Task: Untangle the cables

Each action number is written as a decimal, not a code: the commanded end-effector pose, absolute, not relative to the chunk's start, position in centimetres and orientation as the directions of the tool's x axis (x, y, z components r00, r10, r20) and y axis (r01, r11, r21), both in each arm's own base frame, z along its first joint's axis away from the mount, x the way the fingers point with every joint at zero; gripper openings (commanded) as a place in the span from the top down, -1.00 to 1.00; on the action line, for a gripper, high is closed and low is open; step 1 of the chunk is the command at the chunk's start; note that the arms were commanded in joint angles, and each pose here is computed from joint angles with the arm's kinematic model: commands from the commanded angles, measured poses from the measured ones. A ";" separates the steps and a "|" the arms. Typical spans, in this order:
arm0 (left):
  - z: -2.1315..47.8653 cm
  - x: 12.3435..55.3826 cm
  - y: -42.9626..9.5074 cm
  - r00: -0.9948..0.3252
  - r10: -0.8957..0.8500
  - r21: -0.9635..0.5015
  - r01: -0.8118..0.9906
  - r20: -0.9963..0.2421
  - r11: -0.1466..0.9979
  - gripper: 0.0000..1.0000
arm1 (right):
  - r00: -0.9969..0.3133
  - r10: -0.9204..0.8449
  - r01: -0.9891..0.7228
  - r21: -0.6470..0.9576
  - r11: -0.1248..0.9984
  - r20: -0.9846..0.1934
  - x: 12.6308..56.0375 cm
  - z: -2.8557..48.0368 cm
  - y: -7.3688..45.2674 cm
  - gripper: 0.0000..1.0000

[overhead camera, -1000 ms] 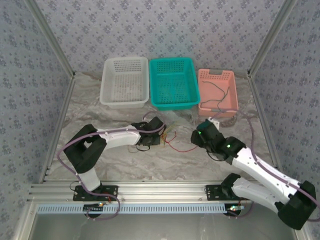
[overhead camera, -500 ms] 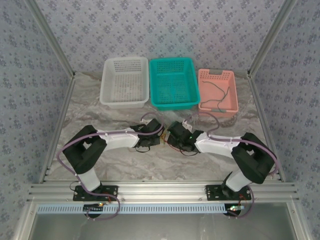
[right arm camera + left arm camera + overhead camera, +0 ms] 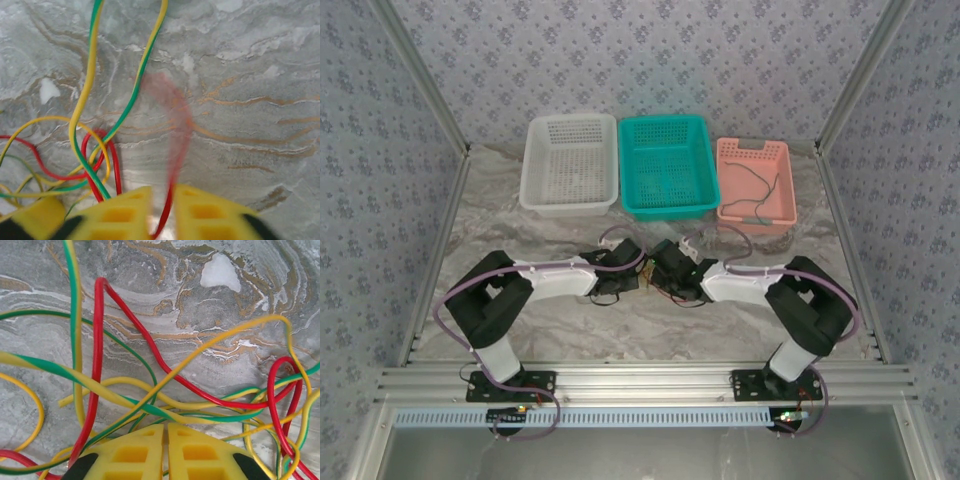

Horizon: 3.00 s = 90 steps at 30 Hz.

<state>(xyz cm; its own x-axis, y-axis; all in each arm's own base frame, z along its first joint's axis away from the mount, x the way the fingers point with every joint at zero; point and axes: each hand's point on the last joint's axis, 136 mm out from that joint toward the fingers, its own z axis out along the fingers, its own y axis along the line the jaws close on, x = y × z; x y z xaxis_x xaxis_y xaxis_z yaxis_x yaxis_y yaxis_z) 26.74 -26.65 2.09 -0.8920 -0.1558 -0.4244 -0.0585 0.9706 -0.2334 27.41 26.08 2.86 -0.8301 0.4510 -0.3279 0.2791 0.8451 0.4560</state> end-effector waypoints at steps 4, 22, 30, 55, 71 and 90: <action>0.1 27.0 -23.7 -0.901 -0.183 -0.152 -0.132 -0.394 0.979 1.00 | -0.801 0.414 0.258 0.374 0.891 -0.433 27.4 5.1 23.3 1.00; -1.8 28.4 -16.0 -0.890 -0.264 -0.058 -0.262 -0.371 0.963 1.00 | -0.678 0.338 0.176 0.302 0.937 -0.653 24.4 18.4 8.2 1.00; -1.2 28.7 -15.9 -0.886 -0.280 -0.083 -0.269 -0.370 0.960 1.00 | -0.626 0.400 0.204 0.355 0.912 -0.669 24.9 21.4 5.7 1.00; 28.8 27.4 -29.7 -0.649 -0.018 -0.452 0.509 -0.761 0.732 -0.33 | -0.560 0.236 -0.321 0.471 0.822 -0.794 27.1 37.9 13.7 1.00; 28.8 28.7 -34.9 -0.533 0.121 -0.312 0.647 -0.837 0.696 -0.44 | -0.633 0.173 -0.465 0.549 0.695 -0.755 25.4 38.1 17.2 1.00; 24.1 25.7 -37.1 -0.456 0.327 -0.154 0.746 -0.828 0.648 1.00 | -0.397 0.509 -0.206 0.615 0.761 -0.764 34.2 43.0 9.7 1.00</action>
<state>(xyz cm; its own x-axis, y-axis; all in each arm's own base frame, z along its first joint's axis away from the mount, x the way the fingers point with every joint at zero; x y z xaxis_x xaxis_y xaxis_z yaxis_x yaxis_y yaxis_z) 26.66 -37.07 25.19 -0.4903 0.2548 -0.8334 0.7155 0.6638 -0.2180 31.86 11.85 38.74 -0.5543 0.3986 -0.7307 -0.2326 0.7687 0.5958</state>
